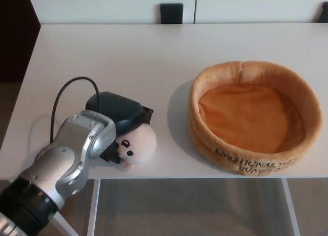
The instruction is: The robot walks towards a table in front, picks a dumpling toy with left hand and puts it in an orange round plate
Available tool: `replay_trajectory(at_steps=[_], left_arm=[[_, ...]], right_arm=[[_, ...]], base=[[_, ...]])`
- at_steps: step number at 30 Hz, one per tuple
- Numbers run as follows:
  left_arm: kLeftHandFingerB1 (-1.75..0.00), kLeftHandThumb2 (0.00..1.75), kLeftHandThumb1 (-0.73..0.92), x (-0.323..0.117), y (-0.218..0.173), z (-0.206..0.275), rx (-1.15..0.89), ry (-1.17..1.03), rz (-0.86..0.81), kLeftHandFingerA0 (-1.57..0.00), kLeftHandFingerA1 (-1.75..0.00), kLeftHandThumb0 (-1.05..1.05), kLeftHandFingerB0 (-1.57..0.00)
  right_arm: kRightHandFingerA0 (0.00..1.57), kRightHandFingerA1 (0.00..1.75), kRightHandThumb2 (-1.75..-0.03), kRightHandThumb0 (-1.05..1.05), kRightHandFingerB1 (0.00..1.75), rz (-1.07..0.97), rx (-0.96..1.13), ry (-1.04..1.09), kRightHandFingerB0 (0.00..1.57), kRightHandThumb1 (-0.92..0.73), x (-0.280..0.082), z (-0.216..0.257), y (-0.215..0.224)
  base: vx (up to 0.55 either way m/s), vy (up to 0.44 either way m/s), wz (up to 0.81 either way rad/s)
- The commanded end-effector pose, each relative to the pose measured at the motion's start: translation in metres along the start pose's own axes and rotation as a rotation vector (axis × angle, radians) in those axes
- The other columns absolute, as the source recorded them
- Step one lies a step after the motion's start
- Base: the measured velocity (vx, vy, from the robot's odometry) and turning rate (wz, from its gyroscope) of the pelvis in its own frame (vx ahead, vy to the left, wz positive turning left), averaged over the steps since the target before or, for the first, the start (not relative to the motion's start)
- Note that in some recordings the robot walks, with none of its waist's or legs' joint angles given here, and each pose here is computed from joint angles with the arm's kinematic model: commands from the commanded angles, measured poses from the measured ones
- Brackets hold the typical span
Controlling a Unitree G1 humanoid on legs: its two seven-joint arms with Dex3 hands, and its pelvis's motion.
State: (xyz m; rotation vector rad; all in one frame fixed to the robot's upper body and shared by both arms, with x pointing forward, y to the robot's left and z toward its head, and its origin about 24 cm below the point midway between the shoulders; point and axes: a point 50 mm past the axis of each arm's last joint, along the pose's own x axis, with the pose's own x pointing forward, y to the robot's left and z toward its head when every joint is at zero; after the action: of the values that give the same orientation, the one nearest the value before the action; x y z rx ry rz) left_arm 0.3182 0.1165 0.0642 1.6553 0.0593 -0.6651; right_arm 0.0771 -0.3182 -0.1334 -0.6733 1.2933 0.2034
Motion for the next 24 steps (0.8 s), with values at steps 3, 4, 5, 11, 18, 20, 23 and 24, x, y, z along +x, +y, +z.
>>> replay_trajectory(at_steps=[3,4,5,11,18,20,23,24], left_arm=[[-1.17,0.55,0.63,-0.01,0.005,-0.012,-0.164,-0.105,0.441,-0.71,-1.75,-0.16,-0.66],[-1.17,0.55,0.63,-0.01,0.012,-0.013,-0.17,-0.101,0.465,-0.71,-1.75,-0.16,-0.66],[-1.17,0.55,0.63,-0.01,0.013,-0.013,-0.171,-0.102,0.472,-0.71,-1.75,-0.16,-0.66],[-1.73,0.54,0.65,-0.014,0.066,-0.021,-0.171,-0.112,0.621,-0.64,-1.75,-0.14,-0.34],[-1.67,0.54,0.63,-0.018,0.124,-0.005,-0.157,-0.186,0.741,-0.71,-1.75,-0.2,-0.48],[-1.67,0.54,0.63,-0.019,0.14,0.013,-0.154,-0.247,0.768,-0.71,-1.75,-0.2,-0.48],[-1.66,0.54,0.64,-0.015,0.149,0.042,-0.098,-0.29,0.751,-0.7,-1.75,-0.21,-0.49],[-1.65,0.54,0.65,-0.014,0.149,0.048,-0.104,-0.302,0.754,-0.69,-1.75,-0.21,-0.51]], right_arm=[[0.55,0.45,-0.59,-0.34,0.39,0.006,0.017,0.029,0.48,-0.65,-0.002,-0.007,-0.006],[0.55,0.45,-0.59,-0.34,0.39,0.008,0.013,0.026,0.48,-0.65,-0.003,-0.008,-0.006],[0.55,0.45,-0.59,-0.34,0.39,0.008,0.012,0.026,0.48,-0.65,-0.003,-0.009,-0.006],[0.6,0.47,-0.59,-0.35,0.39,0.001,-0.003,0.034,0.48,-0.64,-0.003,-0.011,-0.005],[0.62,0.47,-0.59,-0.36,0.39,0.006,0.002,0.038,0.5,-0.63,-0.003,-0.012,-0.002],[0.62,0.47,-0.59,-0.36,0.39,0.007,0.001,0.041,0.5,-0.63,-0.003,-0.013,0.001],[0.64,0.46,-0.59,-0.36,0.39,0.009,-0.008,0.05,0.5,-0.64,-0.002,-0.015,0.005],[0.65,0.45,-0.6,-0.36,0.39,0.01,-0.013,0.055,0.51,-0.67,-0.003,-0.016,0.005]], base=[[0.0,0.0,0.0],[0.0,0.0,0.0],[0.0,0.0,0.0],[0.0,0.0,0.0],[0.0,0.0,0.0],[0.0,0.0,0.0],[0.0,0.0,0.0],[0.0,0.0,0.0]])
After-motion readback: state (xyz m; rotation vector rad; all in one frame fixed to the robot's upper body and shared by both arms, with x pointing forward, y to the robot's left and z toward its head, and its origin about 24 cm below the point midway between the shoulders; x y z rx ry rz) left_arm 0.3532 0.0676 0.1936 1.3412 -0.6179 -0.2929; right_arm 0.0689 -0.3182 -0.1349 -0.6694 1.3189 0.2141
